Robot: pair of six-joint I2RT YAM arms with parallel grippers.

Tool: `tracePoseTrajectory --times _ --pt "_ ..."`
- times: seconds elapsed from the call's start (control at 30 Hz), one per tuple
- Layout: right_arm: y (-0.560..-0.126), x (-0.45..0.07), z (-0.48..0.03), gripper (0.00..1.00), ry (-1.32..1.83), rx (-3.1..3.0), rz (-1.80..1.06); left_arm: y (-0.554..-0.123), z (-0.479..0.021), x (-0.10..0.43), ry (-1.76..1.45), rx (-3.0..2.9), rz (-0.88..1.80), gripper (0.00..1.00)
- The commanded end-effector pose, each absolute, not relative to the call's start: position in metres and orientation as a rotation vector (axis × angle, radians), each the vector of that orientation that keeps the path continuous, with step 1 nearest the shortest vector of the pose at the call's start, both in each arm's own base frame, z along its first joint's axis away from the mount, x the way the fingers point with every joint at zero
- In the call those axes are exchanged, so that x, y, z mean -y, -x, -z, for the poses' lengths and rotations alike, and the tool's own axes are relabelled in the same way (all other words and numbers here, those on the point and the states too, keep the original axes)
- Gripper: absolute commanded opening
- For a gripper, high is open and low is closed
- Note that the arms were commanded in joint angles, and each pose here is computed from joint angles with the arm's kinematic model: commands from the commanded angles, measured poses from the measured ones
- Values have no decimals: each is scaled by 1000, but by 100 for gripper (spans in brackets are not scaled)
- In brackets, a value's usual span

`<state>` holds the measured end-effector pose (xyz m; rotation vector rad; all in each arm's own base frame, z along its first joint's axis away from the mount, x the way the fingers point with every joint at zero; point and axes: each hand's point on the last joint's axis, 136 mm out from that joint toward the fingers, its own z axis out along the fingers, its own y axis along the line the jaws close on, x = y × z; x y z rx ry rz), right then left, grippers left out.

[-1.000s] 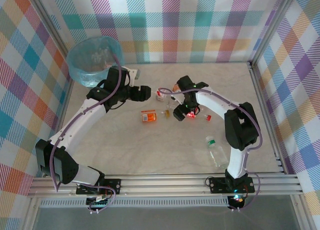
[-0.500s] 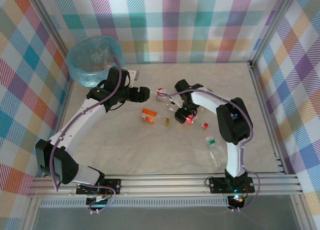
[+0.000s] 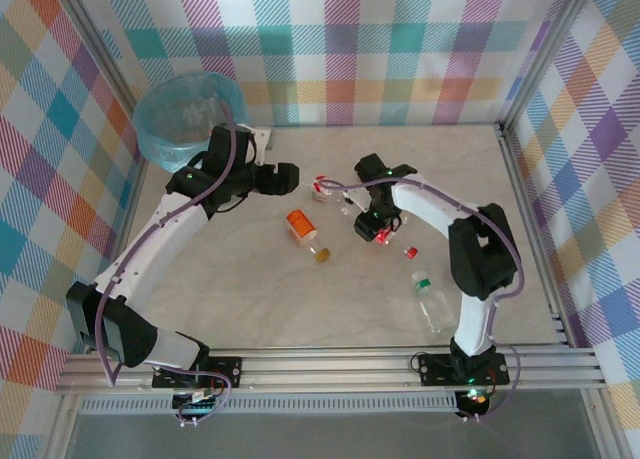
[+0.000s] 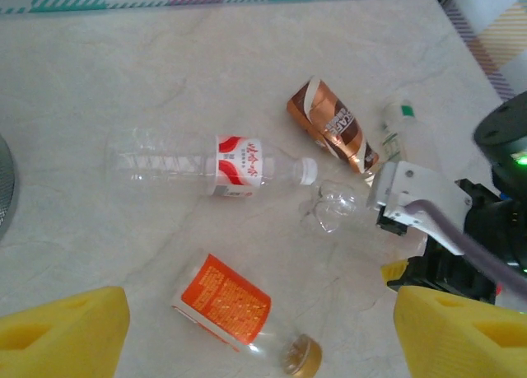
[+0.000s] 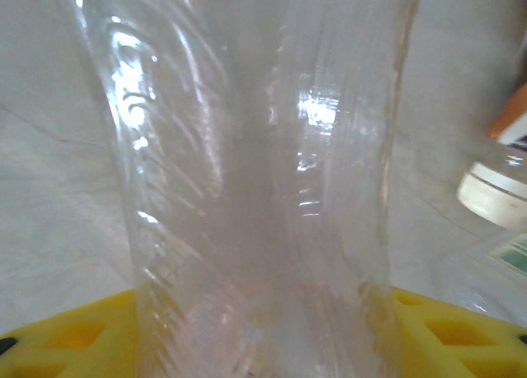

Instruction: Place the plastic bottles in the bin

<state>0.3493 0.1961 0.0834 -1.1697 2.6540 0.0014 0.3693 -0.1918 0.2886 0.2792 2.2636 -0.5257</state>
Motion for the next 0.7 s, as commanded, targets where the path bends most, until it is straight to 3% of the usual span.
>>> tracePoseTrajectory --times 0.0,0.4,0.67 --pt "-336 -204 -133 62 1063 -2603 -136 -361 -329 197 -266 -2176 641 85" --pt "-296 -269 -316 61 882 -1977 -841 -344 -404 243 -335 -2007 1069 92" --pt "-278 -288 -350 62 937 -1843 -1035 -318 -427 269 -465 -1904 1277 92"
